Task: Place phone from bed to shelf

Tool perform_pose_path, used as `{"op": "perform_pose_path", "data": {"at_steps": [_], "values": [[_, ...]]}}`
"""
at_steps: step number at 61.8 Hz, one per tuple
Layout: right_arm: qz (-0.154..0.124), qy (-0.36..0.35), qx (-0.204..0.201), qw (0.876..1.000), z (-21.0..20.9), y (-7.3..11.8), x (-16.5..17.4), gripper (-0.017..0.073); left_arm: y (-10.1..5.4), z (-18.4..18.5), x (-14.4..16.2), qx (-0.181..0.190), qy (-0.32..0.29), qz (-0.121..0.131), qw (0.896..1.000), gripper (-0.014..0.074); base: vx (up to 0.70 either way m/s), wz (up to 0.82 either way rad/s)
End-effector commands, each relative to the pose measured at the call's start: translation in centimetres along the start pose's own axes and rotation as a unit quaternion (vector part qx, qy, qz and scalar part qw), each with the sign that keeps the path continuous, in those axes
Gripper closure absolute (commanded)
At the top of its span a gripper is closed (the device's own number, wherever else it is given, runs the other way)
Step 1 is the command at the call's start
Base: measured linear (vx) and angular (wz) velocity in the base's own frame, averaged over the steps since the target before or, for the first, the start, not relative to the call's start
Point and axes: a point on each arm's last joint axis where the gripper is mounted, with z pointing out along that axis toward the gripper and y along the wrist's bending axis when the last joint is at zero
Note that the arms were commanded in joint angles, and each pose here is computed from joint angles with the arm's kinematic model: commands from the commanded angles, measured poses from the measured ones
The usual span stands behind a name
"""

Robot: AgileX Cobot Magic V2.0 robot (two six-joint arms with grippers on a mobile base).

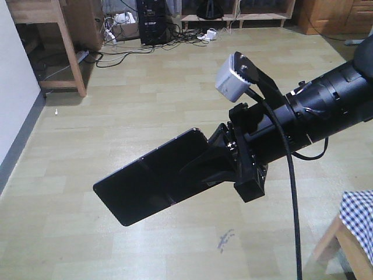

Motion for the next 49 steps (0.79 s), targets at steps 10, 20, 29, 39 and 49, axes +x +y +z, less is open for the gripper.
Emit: {"op": "perform_pose_path", "data": {"at_steps": [10, 20, 29, 39, 49], "values": [[-0.018, -0.035, -0.033, 0.999, -1.31, 1.99, -1.23, 0.0561, 0.08, -0.05, -0.62, -0.004, -0.037, -0.007, 0.999, 0.0593, 0.37, 0.07], [-0.018, -0.035, -0.033, 0.999, -1.31, 1.99, -1.23, 0.0561, 0.08, -0.05, -0.62, -0.004, -0.037, -0.007, 0.999, 0.0593, 0.39, 0.07], [-0.018, -0.034, -0.033, 0.999, -1.31, 1.99, -1.23, 0.0561, 0.08, -0.05, -0.62, -0.004, -0.037, -0.007, 0.999, 0.0593, 0.39, 0.08], [-0.020, -0.035, -0.033, 0.999, -1.31, 1.99, -1.23, 0.0561, 0.08, -0.05, -0.62, -0.004, -0.037, -0.007, 0.999, 0.0593, 0.40, 0.06], [-0.020, -0.035, -0.033, 0.999, -1.31, 1.99, -1.23, 0.0561, 0.08, -0.05, -0.62, -0.004, -0.037, -0.007, 0.999, 0.0593, 0.40, 0.04]]}}
